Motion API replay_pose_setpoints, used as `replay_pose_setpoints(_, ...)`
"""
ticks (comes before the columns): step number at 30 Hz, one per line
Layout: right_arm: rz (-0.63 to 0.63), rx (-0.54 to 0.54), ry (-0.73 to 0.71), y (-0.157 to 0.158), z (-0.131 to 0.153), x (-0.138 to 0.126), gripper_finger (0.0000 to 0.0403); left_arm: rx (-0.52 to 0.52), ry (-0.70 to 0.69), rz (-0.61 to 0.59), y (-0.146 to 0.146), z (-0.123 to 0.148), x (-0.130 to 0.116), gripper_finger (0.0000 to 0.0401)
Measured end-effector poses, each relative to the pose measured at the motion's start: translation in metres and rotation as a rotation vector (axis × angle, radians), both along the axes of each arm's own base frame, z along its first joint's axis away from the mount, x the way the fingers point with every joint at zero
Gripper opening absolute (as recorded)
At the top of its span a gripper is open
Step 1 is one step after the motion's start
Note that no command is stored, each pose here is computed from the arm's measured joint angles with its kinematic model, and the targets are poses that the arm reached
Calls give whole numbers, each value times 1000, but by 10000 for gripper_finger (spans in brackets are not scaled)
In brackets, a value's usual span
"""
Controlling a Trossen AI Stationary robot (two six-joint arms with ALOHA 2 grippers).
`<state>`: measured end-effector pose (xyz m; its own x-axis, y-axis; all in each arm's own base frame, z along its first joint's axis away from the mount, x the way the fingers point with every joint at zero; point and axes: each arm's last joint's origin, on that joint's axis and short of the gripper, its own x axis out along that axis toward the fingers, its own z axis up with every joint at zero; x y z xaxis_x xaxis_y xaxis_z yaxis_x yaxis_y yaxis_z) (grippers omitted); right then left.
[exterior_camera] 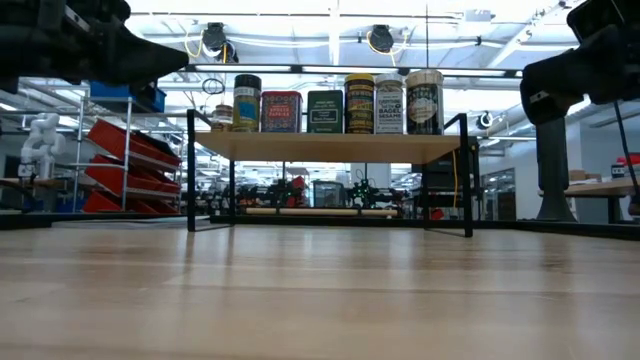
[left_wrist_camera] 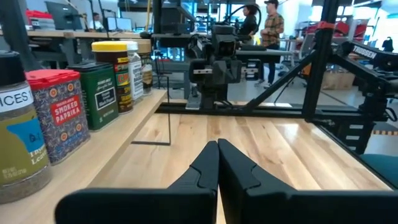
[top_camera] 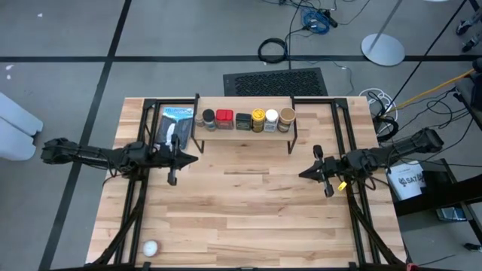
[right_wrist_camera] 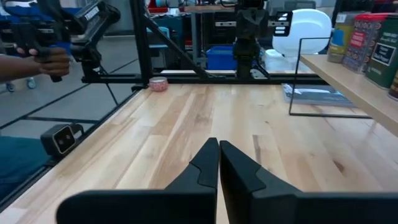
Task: Shelf spices
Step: Return to Home Position
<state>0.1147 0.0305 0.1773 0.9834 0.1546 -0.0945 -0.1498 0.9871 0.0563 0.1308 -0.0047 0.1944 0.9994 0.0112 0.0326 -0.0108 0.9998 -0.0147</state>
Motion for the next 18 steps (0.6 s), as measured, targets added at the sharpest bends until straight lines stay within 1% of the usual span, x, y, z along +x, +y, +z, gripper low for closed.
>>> replay_pose_setpoints(5, -12, -5, 3, -3, 0, 0, 0, 2, 2, -33, 2, 0, 0, 4)
replay_pose_setpoints(10, -1, -2, 2, -5, 0, 0, 0, 17, 17, -33, 4, -6, 0, 4)
replay_pose_setpoints(15, -7, 2, 1, -7, 0, 1, 0, -37, 35, -24, 6, -26, -5, 4)
replay_pose_setpoints(18, -10, 2, 1, -7, 0, 1, 0, -48, 28, -25, 6, -26, -6, 4)
